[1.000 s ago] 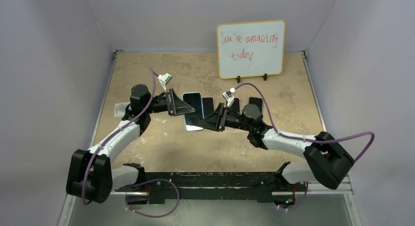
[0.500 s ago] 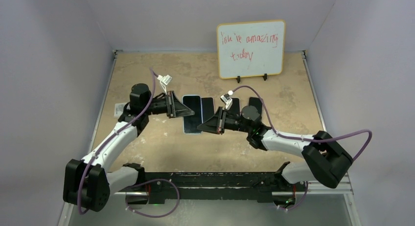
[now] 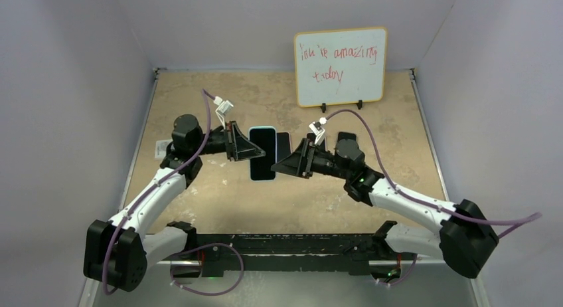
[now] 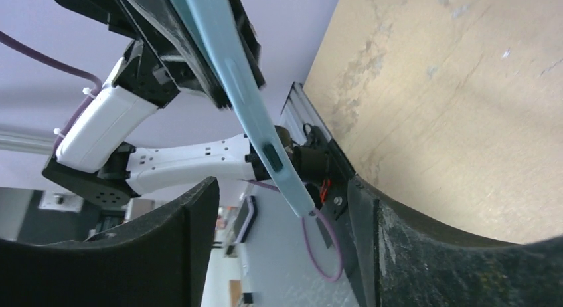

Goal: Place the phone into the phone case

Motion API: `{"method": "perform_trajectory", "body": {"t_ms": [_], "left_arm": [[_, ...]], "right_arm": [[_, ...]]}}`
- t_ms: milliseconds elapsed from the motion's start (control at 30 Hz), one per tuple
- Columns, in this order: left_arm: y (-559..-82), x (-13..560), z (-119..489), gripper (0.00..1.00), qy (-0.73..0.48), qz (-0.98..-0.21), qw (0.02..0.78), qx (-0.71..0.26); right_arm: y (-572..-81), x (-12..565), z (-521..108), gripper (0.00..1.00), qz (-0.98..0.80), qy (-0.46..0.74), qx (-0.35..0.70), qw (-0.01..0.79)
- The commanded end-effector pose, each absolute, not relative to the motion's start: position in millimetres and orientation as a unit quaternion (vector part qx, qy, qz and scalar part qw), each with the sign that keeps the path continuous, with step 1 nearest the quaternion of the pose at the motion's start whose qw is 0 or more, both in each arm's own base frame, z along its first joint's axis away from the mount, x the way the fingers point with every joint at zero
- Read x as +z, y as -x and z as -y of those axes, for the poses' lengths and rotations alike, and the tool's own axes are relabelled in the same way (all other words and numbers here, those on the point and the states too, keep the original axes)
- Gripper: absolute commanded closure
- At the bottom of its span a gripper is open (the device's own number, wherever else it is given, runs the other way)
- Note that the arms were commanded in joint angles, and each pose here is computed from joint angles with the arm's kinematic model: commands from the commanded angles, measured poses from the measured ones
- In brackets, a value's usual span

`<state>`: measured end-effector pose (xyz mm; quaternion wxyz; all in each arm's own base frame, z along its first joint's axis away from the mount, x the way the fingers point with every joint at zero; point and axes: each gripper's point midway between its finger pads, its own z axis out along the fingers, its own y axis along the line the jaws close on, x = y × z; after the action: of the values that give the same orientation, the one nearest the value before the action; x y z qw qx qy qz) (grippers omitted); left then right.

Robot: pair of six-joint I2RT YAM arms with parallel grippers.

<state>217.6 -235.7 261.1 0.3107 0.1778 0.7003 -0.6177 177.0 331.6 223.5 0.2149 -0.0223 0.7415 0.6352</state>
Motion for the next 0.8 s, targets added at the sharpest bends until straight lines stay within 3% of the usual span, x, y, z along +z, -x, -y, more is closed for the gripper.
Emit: {"method": "perform_trajectory", "body": {"t_ms": [0,267,767], "left_arm": [[-193,285,246,1.00,-0.255,-0.646,0.331,-0.639],[-170,284,260,1.00,-0.287,-0.630,0.301,-0.656],[-158,274,261,1.00,-0.301,-0.639,0.282,-0.650]], "right_arm": [[-187,248,-322,0.26,-0.745,0.070,0.596,0.292],[-190,281,-312,0.26,-0.738,0.098,0.576,0.339],[-198,316,-311,0.44,-0.714,0.104,0.582,0.375]]}}
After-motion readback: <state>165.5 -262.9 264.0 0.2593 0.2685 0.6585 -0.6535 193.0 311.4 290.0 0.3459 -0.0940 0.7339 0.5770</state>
